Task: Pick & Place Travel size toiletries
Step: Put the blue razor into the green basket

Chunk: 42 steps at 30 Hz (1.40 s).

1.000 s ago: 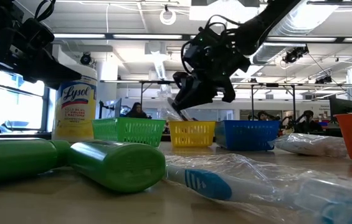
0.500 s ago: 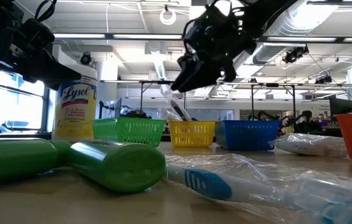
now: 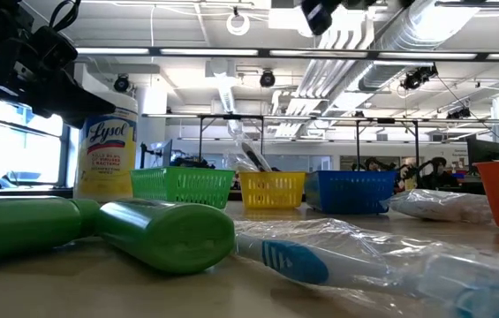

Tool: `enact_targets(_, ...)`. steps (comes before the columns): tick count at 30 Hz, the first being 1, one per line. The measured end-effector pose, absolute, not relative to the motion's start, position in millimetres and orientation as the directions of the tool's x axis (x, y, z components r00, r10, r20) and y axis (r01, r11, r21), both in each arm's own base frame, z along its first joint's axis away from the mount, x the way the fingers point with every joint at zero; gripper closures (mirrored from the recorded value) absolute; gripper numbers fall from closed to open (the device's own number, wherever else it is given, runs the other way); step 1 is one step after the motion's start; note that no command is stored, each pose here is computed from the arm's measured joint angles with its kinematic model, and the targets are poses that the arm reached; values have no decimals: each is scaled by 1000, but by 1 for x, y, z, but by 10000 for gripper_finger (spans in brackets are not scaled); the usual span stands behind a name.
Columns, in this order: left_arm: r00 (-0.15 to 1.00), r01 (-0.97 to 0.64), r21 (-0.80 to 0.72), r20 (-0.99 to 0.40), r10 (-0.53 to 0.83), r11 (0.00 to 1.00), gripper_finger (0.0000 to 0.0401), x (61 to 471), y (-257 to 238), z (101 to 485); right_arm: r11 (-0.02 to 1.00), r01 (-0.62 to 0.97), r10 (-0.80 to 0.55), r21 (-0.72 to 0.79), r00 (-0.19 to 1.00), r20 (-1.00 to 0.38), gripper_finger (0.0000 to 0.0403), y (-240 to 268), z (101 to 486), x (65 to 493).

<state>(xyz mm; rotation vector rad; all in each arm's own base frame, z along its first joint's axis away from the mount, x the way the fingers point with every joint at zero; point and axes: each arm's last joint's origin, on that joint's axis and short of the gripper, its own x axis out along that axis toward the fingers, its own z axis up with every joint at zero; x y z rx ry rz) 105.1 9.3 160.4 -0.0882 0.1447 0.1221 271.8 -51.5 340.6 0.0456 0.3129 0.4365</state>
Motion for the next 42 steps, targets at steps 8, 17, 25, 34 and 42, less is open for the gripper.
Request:
enact_targets(8, 982, -127, -71, -153, 115, 989, 401, 105, 9, 160, 939, -331, 342, 88, 925, -163, 395, -21, 345, 192)
enact_targets(17, 981, -126, -66, -154, 115, 990, 401, 105, 9, 160, 963, -202, 203, 180, 979, 13, 400, -5, 275, 137)
enact_targets(25, 982, -123, -47, -151, 115, 991, 401, 105, 9, 160, 979, -139, 121, 147, 985, 124, 400, -3, 245, 104)
enact_targets(34, 981, -119, -47, -162, 110, 992, 401, 105, 9, 159, 995, -85, 76, 59, 986, 146, 399, -4, 228, 99)
enact_targets(42, 985, -105, -32, -145, 99, 994, 401, 105, 9, 160, 995, -78, 71, 62, 992, 101, 399, -4, 205, 103)
